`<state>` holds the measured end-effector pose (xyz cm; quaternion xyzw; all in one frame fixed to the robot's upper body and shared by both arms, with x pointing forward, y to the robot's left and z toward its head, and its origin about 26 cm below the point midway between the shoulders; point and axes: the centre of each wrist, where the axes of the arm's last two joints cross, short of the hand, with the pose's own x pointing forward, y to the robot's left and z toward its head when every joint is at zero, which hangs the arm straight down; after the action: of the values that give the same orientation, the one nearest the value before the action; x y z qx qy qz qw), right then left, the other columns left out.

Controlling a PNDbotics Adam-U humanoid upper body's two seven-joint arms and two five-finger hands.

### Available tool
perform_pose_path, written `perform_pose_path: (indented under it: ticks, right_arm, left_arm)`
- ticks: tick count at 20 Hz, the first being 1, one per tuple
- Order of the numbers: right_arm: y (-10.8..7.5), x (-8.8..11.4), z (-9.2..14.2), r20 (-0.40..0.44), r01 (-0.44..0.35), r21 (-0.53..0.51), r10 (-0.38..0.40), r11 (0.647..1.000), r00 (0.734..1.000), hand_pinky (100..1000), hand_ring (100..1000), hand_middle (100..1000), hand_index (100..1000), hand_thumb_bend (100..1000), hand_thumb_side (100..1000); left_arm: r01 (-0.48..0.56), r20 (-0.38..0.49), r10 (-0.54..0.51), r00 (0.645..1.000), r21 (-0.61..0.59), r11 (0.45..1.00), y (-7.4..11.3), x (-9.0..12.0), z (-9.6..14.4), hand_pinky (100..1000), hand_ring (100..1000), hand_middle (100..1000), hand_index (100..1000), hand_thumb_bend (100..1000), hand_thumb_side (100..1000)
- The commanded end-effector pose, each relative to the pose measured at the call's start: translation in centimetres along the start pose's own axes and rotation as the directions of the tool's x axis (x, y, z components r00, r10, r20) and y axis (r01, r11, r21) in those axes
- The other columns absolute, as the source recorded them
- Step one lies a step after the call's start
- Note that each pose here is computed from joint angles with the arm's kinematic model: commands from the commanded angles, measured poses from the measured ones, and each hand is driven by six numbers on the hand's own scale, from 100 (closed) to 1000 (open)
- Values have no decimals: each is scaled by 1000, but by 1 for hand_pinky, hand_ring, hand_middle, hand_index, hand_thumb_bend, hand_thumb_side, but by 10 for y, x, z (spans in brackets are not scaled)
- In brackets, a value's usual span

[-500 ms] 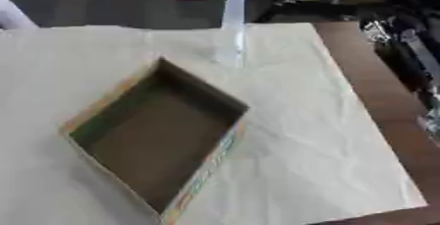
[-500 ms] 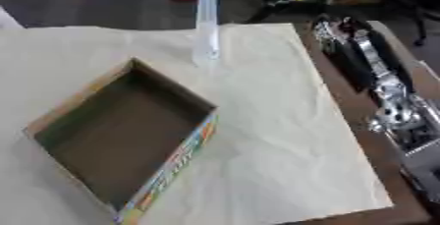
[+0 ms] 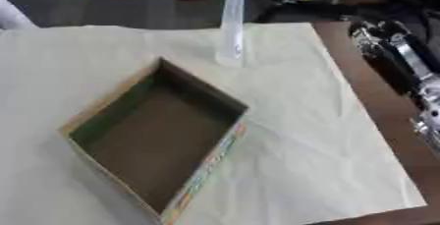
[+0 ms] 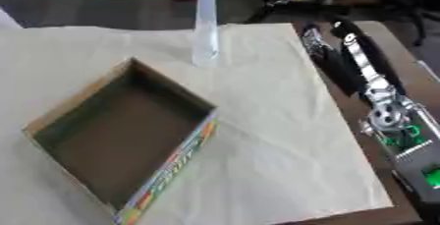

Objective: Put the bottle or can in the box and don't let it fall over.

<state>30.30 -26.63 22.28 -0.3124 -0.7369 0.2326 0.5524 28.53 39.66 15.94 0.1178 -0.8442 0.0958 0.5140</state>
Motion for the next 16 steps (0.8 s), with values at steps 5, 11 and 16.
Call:
perform_pose_path:
  ticks: [5,11,16]
  right_arm:
    - [-9,10,-1,44,-16,-10,16,1000,999,1000,1000,1000,1000,100,1000]
    - [-27,20,-8,38,50,-32,-49,998,998,1000,1000,1000,959,100,1000]
    - [-56,37,-19,58,113,-39,-111,993,992,1000,1000,1000,988,100,1000]
  left_arm:
    - [15,30,-15,999,-11,1000,1,10,-4,1000,1000,1000,753,245,652]
    - [18,30,-18,999,-10,1000,2,10,-4,1000,1000,1000,753,246,651]
    - [20,29,-19,999,-17,1000,1,11,-5,1000,1000,1000,753,244,649]
